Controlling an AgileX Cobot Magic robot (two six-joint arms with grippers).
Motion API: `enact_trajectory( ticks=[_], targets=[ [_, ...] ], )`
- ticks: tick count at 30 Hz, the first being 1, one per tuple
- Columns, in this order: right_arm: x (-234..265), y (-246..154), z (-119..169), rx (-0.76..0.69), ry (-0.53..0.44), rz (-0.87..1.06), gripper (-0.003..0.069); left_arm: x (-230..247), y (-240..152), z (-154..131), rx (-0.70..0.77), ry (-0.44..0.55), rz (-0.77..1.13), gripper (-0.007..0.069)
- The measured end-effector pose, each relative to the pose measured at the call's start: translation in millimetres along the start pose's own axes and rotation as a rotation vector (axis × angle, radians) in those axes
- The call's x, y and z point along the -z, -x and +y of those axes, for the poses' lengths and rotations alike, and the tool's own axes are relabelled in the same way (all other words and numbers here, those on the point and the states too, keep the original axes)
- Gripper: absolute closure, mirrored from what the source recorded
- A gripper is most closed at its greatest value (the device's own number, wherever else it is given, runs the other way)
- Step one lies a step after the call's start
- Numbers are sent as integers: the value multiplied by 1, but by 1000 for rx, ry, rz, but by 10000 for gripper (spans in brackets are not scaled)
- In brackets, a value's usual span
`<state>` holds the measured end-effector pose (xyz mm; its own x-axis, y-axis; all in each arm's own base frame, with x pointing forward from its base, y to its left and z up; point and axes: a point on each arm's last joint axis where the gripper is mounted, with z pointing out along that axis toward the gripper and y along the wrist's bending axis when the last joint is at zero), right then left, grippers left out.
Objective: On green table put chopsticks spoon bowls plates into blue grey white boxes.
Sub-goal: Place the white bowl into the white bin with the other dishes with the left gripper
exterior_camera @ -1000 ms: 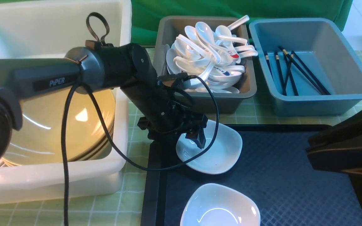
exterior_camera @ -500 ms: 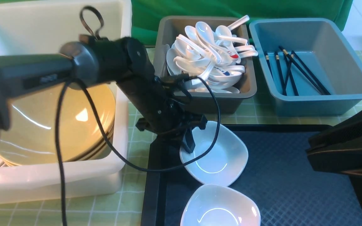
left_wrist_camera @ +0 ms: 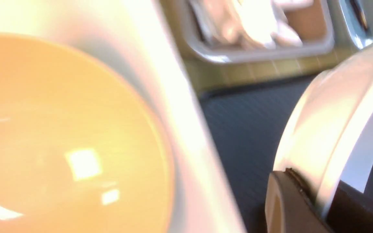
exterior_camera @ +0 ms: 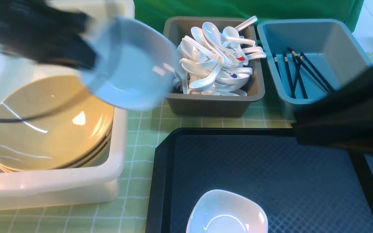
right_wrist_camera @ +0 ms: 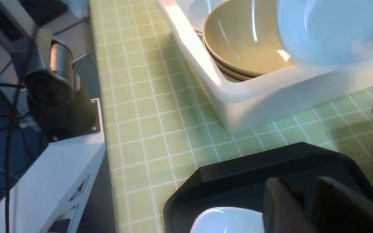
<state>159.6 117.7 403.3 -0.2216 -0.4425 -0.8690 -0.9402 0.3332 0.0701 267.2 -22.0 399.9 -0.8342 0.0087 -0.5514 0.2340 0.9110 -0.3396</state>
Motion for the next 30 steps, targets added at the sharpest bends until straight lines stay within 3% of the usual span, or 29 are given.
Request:
enact_trajectory(
  ticks=[5, 6, 10, 11, 18, 30],
  targets=[
    [-9, 15, -13, 25, 54, 0, 509, 50, -12, 46, 168, 147, -123, 610],
    [-15, 21, -15, 40, 85, -3, 519, 62, -19, 65, 269, 202, -152, 610],
    [-33, 34, -12, 89, 174, 0, 595, 70, -39, 105, 464, 294, -153, 610],
    [-46, 38, -9, 103, 229, 16, 622, 70, -52, 125, 560, 345, -133, 610],
    [-78, 45, 11, 165, 364, 69, 636, 81, -85, 194, 868, 548, -128, 610],
    [-78, 44, 13, 151, 369, 101, 634, 37, -99, 248, 992, 515, 61, 610]
  ],
)
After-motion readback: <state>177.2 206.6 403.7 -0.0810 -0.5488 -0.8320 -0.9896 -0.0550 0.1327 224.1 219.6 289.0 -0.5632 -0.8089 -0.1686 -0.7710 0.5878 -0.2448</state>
